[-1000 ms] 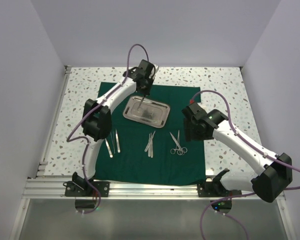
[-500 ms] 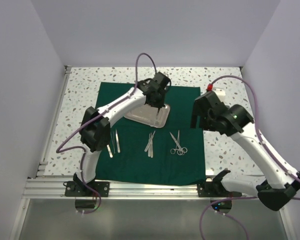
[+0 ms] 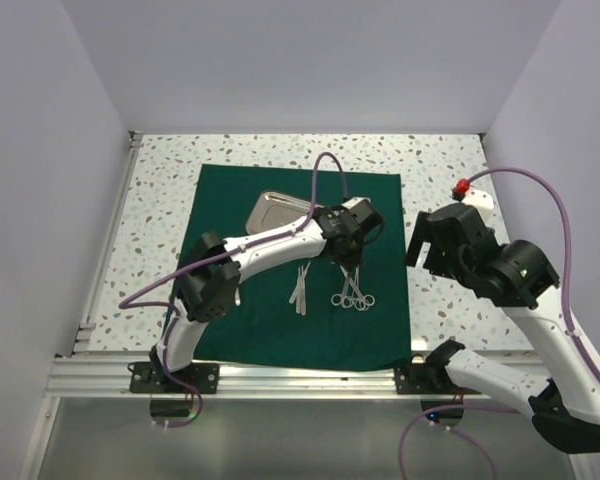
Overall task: Open and lay out the surgical kit
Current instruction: Place the medical item in the surgical kit, then reset both arms
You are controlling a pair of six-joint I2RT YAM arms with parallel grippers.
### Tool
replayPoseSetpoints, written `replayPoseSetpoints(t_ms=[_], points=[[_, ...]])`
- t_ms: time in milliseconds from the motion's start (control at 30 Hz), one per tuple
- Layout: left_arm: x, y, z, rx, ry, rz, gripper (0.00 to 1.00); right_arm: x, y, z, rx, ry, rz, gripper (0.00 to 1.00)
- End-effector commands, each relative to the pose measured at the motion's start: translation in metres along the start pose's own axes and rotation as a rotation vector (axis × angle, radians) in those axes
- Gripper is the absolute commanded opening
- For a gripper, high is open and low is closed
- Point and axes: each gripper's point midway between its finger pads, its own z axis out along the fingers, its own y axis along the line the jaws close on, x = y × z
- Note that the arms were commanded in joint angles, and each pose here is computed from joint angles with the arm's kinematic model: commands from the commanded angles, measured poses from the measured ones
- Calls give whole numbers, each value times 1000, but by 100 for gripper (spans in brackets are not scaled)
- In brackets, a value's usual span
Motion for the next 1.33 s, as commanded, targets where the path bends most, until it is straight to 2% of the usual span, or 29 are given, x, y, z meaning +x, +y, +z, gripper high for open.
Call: replayPoseSetpoints(t_ms=[0, 67, 200, 233, 267, 300, 433, 533, 567, 633, 667, 700, 733, 767, 800, 867, 933, 1033, 1300], points=[[6, -29, 2, 67, -16, -51, 0, 21, -28, -9, 69, 55, -12, 90], [10, -36, 5, 82, -10, -53, 0, 25, -31, -11, 58, 61, -11, 90], [11, -38, 3, 75, -10, -47, 37, 30, -34, -13, 49, 64, -17, 90], [11, -36, 0, 66, -14, -46, 41, 30, -34, -13, 45, 65, -23, 91], [6, -37, -10, 73, -34, -45, 54, 29, -32, -13, 27, 53, -20, 93], [1, -35, -14, 64, -53, -46, 78, 28, -30, -13, 11, 51, -33, 98], [-13, -24, -48, 32, -109, -26, 83, 15, -20, -19, -58, 0, -44, 98], [-38, -5, -98, -3, -228, -7, 84, -1, -7, -28, -138, -60, -41, 98], [-46, 4, -129, 6, -287, 2, 83, -8, -2, -29, -158, -86, -26, 99], [-55, 32, -157, -65, -377, 5, 83, -19, 8, -32, -199, -125, 12, 98], [-62, 45, -192, -52, -449, 0, 84, -23, 13, -33, -221, -140, 22, 98], [-67, 63, -209, -98, -509, -6, 84, -26, 17, -34, -242, -150, 27, 98], [-60, 82, -215, -144, -518, 4, 85, -31, 21, -38, -265, -165, 35, 98], [-62, 99, -244, -142, -578, -21, 89, -36, 27, -41, -297, -182, 42, 98], [-62, 116, -255, -178, -611, -36, 91, -40, 30, -44, -316, -196, 47, 98], [-58, 149, -275, -195, -633, -51, 93, -47, 35, -50, -355, -232, 64, 98], [-59, 177, -285, -233, -640, -85, 94, -50, 35, -54, -373, -252, 73, 98], [-57, 198, -305, -251, -671, -110, 94, -47, 31, -49, -354, -256, 72, 98], [-59, 211, -311, -329, -693, -93, 100, -43, 26, -45, -346, -271, 52, 98]])
